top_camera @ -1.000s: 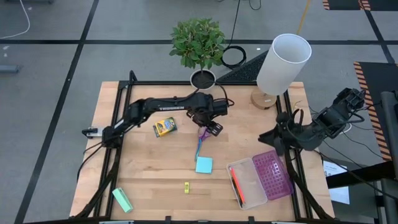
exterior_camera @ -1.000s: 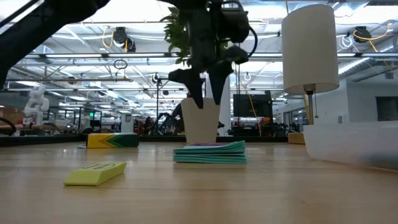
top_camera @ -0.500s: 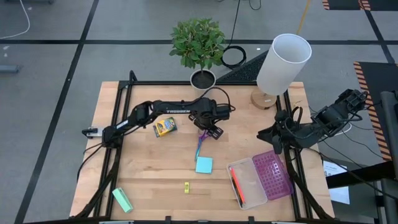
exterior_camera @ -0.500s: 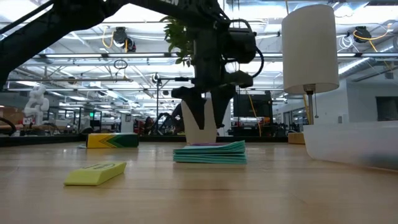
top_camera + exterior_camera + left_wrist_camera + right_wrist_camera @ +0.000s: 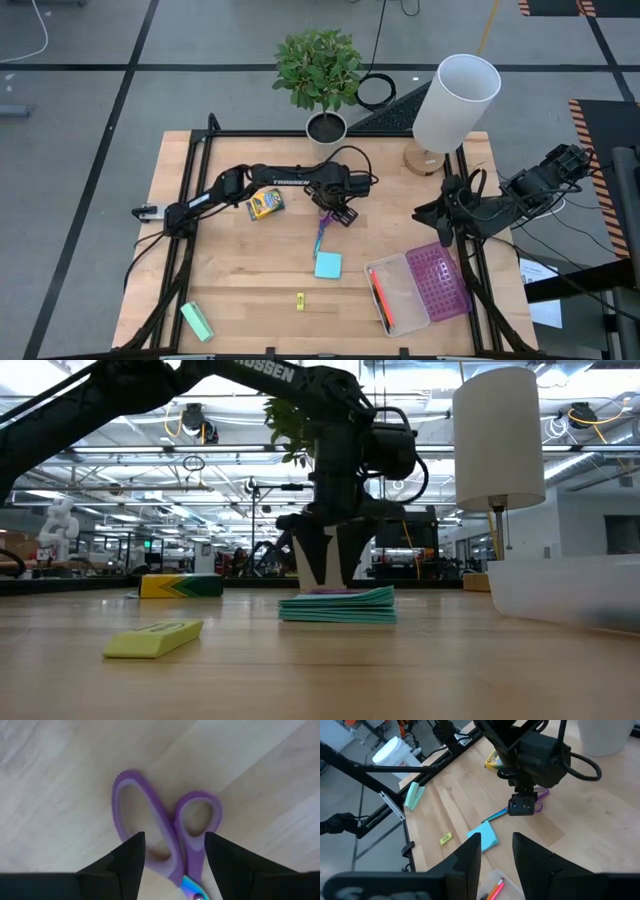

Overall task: Pack school essentials
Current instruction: Put the purple scissors into the purple supply box

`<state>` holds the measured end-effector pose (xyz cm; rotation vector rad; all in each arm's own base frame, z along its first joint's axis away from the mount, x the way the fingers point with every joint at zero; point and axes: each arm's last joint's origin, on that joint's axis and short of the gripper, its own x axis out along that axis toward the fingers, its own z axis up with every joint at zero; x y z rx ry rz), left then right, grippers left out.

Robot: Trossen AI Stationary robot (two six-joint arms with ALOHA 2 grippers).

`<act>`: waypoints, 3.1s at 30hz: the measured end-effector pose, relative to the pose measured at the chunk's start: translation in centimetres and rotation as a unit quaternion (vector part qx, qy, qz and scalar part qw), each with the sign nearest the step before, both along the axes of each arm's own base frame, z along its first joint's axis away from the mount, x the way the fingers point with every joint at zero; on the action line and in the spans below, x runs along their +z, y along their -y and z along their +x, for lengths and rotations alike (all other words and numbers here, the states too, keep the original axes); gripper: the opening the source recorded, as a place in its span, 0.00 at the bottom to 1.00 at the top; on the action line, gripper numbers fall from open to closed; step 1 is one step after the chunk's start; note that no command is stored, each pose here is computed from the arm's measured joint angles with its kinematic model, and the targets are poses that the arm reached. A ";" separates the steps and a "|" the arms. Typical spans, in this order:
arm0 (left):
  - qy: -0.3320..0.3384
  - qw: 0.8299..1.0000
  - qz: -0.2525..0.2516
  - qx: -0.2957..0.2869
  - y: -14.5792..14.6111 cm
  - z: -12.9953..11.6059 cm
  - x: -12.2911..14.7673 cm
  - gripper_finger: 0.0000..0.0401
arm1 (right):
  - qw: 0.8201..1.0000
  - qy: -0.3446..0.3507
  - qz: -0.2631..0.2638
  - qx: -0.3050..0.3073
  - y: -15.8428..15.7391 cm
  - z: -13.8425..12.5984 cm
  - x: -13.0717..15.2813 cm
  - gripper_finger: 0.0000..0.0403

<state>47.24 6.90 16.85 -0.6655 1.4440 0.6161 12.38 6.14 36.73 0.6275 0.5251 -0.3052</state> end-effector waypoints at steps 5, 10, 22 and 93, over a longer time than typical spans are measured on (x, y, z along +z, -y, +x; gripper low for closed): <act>0.006 1.000 0.009 0.001 -0.1 0.2 -0.4 0.51 | 1.000 -0.001 -0.007 0.005 0.0 0.0 0.0 0.26; -0.003 1.000 0.009 0.002 0.0 0.1 -1.5 0.51 | 1.000 -0.001 -0.008 0.005 0.0 0.0 0.0 0.26; 0.006 0.999 0.025 -0.031 1.4 0.2 -2.5 0.37 | 1.000 -0.001 -0.006 0.004 0.0 0.0 0.0 0.26; 0.387 0.916 0.104 0.037 2.6 -3.5 19.2 0.22 | 0.996 0.088 0.002 -0.010 -1.6 3.4 -3.3 0.34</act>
